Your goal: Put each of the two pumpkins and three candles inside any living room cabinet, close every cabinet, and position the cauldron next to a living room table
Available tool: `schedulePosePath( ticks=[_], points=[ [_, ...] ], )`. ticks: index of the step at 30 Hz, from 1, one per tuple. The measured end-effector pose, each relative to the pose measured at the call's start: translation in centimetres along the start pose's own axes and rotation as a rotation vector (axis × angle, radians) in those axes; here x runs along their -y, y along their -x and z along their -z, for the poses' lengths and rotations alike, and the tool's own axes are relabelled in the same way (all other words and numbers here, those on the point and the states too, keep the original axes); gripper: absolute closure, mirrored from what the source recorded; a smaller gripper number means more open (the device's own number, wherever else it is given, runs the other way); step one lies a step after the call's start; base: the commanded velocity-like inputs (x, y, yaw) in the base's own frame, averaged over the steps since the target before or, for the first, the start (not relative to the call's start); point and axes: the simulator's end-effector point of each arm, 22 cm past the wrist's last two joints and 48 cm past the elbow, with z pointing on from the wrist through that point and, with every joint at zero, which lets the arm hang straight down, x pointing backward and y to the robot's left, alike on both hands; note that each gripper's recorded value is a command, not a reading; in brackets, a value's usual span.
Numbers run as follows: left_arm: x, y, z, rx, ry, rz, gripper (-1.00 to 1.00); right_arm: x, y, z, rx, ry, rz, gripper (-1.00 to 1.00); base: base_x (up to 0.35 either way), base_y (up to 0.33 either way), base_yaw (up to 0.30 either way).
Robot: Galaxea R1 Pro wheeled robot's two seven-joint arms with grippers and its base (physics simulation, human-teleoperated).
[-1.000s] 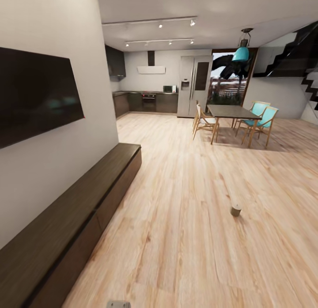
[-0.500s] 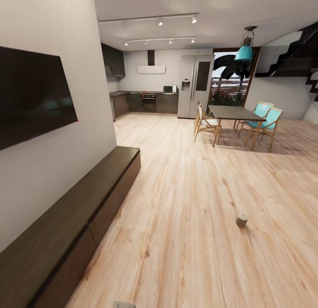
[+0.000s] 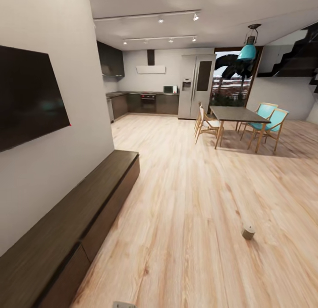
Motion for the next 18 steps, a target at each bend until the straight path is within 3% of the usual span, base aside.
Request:
schedulePosePath(
  ticks=[5, 18],
  points=[
    [0.03, 0.01, 0.00, 0.000, -0.001, -0.001, -1.00, 0.02, -0.09, 0.01, -0.002, 0.000, 0.000, -1.00, 0.342, 0.000, -0.140],
    [0.07, 0.01, 0.00, 0.000, -0.001, -0.002, -1.00, 0.00, -0.09, 0.01, -0.002, 0.000, 0.000, -1.00, 0.342, 0.000, -0.007]
  ],
)
